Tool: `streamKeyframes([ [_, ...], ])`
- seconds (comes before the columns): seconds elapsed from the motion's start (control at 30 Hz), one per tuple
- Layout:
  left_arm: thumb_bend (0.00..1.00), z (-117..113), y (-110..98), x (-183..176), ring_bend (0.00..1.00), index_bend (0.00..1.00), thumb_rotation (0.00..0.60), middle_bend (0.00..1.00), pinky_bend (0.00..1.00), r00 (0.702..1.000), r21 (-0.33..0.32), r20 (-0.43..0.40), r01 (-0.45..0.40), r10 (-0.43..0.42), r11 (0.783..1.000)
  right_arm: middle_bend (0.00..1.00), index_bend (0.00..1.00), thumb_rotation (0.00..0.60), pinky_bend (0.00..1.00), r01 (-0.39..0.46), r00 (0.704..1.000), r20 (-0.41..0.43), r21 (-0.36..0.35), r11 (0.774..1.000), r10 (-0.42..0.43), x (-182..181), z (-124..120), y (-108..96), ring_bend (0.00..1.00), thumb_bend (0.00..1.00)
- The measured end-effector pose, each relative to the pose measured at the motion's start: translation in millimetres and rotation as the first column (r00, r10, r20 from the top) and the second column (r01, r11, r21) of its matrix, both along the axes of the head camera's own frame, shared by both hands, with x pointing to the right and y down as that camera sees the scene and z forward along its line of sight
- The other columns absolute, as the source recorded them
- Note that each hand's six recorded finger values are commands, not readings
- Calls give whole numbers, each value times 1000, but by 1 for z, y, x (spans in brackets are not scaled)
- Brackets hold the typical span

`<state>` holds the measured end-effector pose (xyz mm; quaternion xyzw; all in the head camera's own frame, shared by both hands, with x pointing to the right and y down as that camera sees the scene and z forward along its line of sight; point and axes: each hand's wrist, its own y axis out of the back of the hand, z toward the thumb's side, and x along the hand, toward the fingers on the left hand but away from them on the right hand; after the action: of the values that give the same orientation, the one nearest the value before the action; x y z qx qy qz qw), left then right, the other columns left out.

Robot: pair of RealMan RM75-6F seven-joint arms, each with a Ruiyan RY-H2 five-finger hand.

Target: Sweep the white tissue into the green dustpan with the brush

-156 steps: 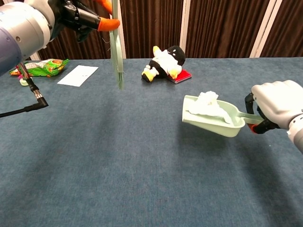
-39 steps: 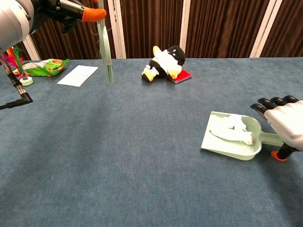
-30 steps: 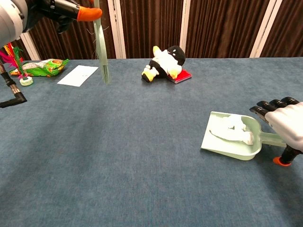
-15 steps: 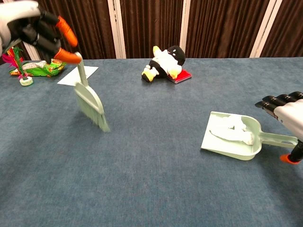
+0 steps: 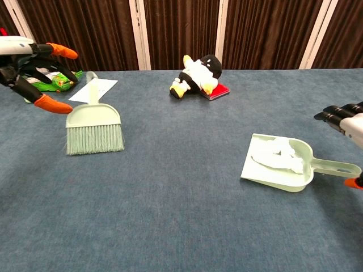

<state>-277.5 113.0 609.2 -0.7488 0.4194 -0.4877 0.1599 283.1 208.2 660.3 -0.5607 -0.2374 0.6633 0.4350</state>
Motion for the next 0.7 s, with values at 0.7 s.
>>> streamKeyframes([
  [0.7, 0, -41, 92, -119, 0, 0, 600, 0, 0, 939, 209, 333, -157, 81, 965, 0, 0, 600, 0, -106, 970, 230, 89, 990, 83, 61, -64, 4, 0, 173],
])
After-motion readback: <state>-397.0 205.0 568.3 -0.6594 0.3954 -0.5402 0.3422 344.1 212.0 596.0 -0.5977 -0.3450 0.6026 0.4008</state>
